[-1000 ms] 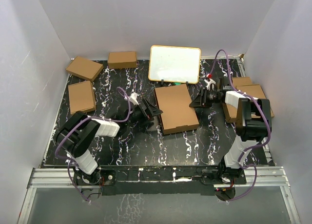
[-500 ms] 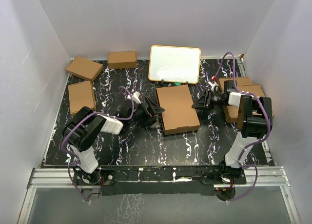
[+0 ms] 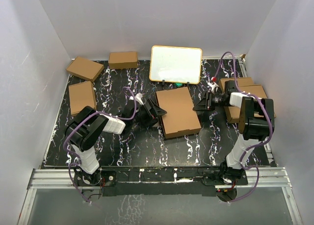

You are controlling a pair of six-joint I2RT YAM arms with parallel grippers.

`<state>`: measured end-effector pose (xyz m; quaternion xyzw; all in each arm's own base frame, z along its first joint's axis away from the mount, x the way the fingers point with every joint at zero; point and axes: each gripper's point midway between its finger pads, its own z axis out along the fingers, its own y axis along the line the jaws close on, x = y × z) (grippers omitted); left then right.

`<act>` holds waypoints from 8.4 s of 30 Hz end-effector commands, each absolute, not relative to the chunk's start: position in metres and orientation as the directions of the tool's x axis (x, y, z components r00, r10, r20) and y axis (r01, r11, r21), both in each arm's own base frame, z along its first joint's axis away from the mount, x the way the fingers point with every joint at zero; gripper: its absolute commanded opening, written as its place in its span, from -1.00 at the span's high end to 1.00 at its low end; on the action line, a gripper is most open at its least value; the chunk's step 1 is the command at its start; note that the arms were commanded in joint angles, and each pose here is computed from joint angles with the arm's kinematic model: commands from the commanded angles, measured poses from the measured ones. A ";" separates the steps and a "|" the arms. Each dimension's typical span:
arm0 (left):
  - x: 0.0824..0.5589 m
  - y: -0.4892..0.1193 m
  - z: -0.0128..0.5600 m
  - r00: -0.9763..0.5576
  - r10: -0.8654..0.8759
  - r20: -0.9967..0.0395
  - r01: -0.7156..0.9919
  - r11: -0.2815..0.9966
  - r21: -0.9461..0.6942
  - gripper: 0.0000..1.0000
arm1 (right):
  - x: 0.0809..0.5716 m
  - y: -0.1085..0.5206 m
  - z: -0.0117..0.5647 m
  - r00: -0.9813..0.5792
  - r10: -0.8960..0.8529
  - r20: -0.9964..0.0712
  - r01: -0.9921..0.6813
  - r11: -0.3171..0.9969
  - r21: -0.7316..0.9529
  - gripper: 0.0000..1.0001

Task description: Fold the paper box

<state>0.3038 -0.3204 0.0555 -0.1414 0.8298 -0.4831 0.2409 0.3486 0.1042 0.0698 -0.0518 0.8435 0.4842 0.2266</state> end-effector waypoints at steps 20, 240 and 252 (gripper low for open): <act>0.300 -0.321 0.063 -0.846 -0.449 -0.288 0.034 0.493 -0.869 -0.88 | 0.336 0.168 0.140 -0.781 -0.101 -0.617 -0.588 0.454 0.669 0.50; 0.453 -0.009 0.096 -0.770 -0.490 -0.407 -0.102 0.726 -0.680 -0.26 | 0.439 0.426 0.071 -0.822 -0.029 -0.569 -0.471 0.597 0.649 0.85; 0.423 -0.063 0.085 -0.856 -0.393 -0.334 -0.047 0.704 -0.709 -0.15 | 0.441 0.462 0.065 -0.824 -0.041 -0.565 -0.502 0.516 0.694 0.83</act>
